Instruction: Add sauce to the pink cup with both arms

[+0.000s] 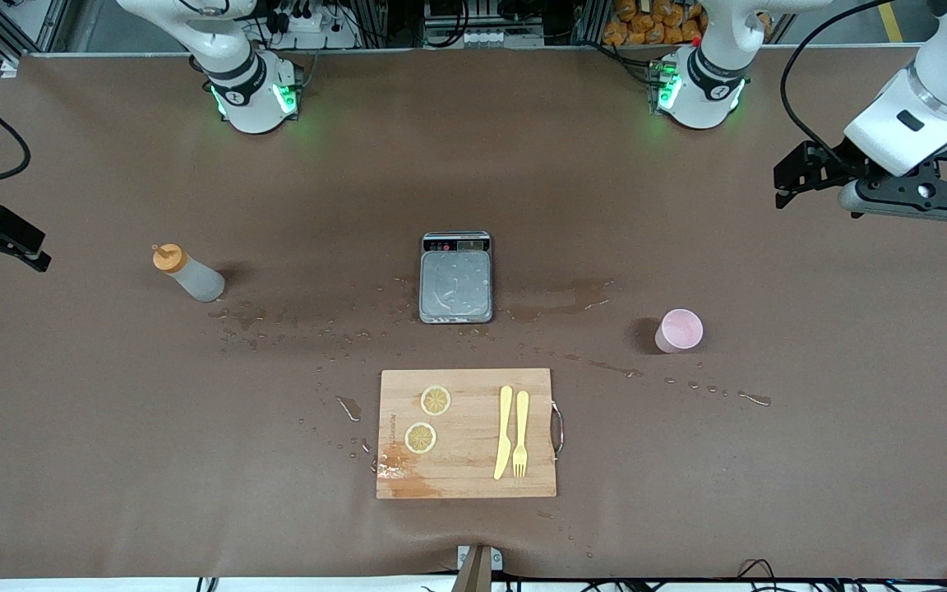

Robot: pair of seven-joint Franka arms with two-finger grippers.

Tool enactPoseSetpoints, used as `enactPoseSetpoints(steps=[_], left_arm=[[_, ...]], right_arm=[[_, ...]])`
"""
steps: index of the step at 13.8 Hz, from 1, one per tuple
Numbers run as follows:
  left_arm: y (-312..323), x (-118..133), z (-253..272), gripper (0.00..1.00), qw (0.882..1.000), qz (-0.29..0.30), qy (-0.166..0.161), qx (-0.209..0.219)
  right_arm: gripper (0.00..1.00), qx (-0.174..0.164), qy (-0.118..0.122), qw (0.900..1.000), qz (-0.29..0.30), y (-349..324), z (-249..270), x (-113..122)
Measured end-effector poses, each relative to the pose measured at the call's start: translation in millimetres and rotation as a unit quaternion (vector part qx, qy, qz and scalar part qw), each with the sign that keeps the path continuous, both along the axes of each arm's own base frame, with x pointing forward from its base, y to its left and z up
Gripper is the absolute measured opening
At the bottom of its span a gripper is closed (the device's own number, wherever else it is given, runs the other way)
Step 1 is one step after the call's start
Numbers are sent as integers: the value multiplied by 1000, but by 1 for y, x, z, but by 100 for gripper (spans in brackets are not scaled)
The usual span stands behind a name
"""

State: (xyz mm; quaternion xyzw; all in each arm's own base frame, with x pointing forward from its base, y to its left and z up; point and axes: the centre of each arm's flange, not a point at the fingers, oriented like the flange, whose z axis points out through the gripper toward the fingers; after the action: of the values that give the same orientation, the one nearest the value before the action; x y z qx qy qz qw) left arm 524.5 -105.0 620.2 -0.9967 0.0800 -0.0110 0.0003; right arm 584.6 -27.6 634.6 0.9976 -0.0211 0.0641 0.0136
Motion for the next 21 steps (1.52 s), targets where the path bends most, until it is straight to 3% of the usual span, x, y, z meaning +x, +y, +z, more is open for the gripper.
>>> enactPoseSetpoints(steps=[13, 21], left_arm=[[0, 6, -2, 100, 1000, 1, 3, 0], [-1, 24, -40, 100, 999, 1, 37, 3]], right_arm=[[100, 0, 9, 1000, -6, -6, -2, -2], [100, 40, 92, 992, -80, -84, -27, -25]])
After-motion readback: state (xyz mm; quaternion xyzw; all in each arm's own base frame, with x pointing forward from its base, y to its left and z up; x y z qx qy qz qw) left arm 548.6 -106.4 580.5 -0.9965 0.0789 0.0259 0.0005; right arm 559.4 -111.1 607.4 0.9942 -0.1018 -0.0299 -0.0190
